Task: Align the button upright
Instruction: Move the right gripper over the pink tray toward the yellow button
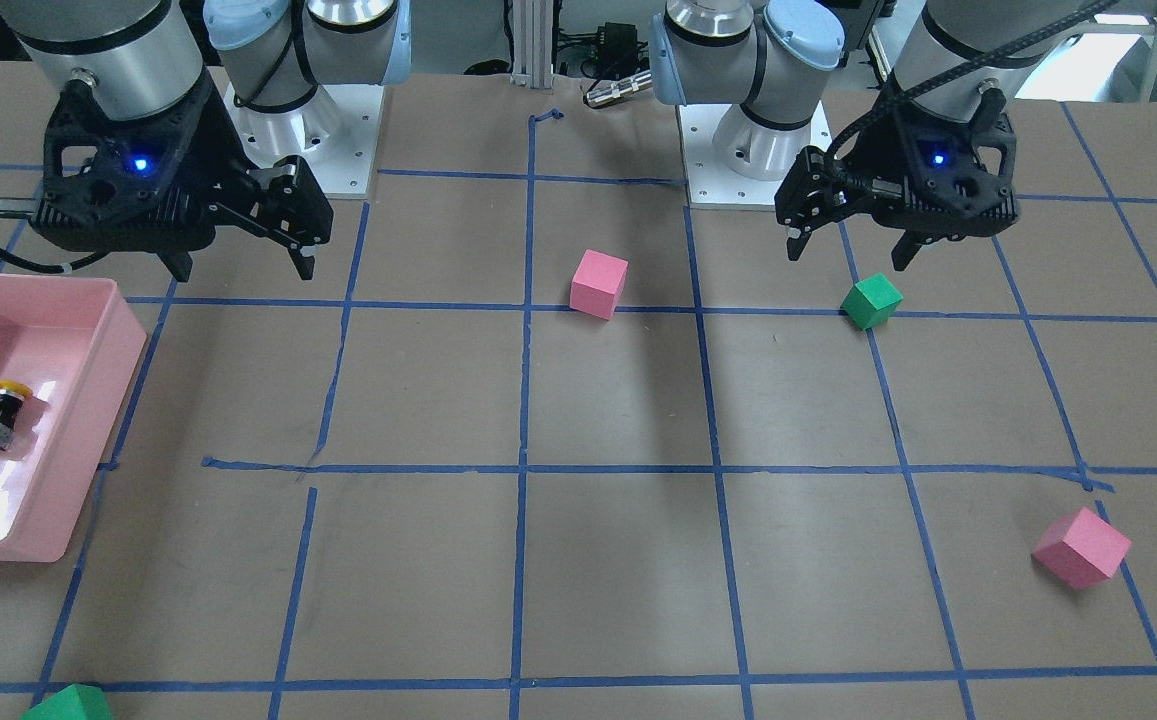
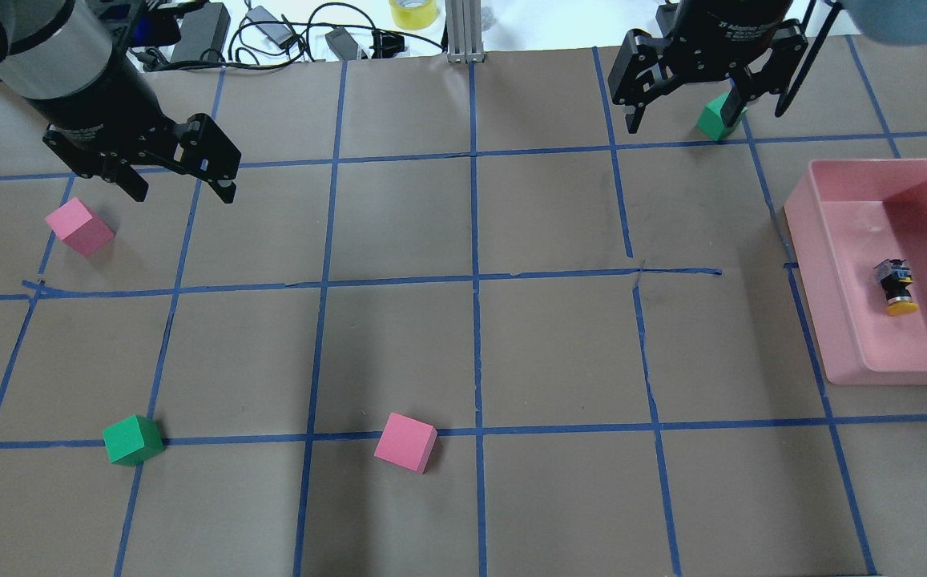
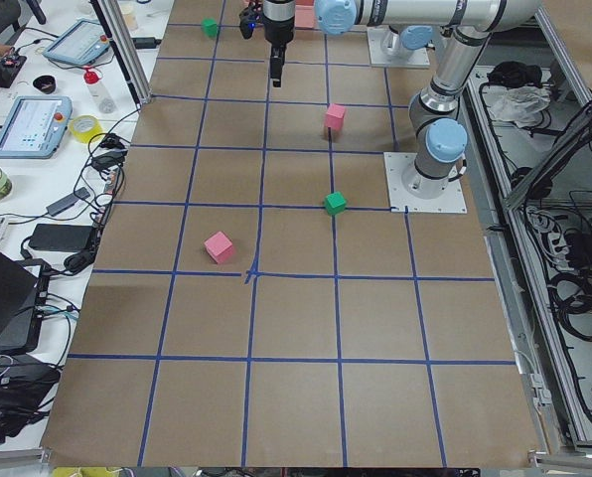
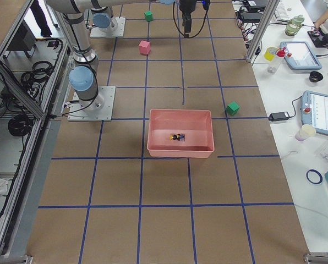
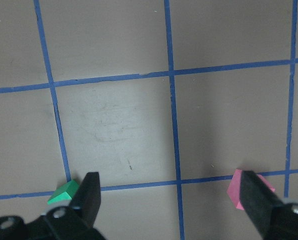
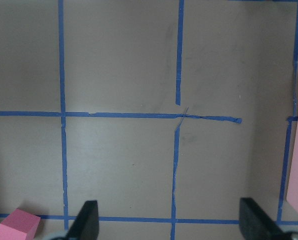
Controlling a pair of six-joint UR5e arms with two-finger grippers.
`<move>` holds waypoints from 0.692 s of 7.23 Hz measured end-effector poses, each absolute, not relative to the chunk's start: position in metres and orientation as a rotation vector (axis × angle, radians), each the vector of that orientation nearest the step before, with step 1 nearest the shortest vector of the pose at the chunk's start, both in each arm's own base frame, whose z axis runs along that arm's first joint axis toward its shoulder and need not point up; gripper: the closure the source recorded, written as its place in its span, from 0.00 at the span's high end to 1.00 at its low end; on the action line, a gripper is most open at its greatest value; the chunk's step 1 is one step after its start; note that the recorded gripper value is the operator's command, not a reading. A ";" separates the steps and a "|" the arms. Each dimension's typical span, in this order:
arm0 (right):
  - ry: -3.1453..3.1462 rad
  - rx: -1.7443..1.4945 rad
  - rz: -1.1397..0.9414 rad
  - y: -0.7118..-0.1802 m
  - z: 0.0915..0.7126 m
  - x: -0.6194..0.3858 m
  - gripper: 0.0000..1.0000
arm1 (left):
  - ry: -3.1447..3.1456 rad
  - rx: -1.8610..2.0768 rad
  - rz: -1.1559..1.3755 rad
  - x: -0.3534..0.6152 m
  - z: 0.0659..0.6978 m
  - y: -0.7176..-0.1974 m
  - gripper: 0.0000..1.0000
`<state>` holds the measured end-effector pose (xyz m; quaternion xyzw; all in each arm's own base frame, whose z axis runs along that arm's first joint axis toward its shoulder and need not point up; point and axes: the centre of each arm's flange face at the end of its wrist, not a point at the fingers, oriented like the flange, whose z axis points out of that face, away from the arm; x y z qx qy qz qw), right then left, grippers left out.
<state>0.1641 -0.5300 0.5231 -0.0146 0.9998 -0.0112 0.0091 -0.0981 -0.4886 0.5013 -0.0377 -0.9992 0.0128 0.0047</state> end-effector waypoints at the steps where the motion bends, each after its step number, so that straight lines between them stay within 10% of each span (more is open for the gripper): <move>1: 3.119 -0.043 -0.026 -0.530 0.521 0.164 1.00 | -3.132 -0.118 0.037 -0.098 0.501 -0.488 1.00; 5: 3.117 0.037 -0.019 -0.542 0.510 0.131 1.00 | -3.139 -0.117 0.024 -0.096 0.497 -0.488 1.00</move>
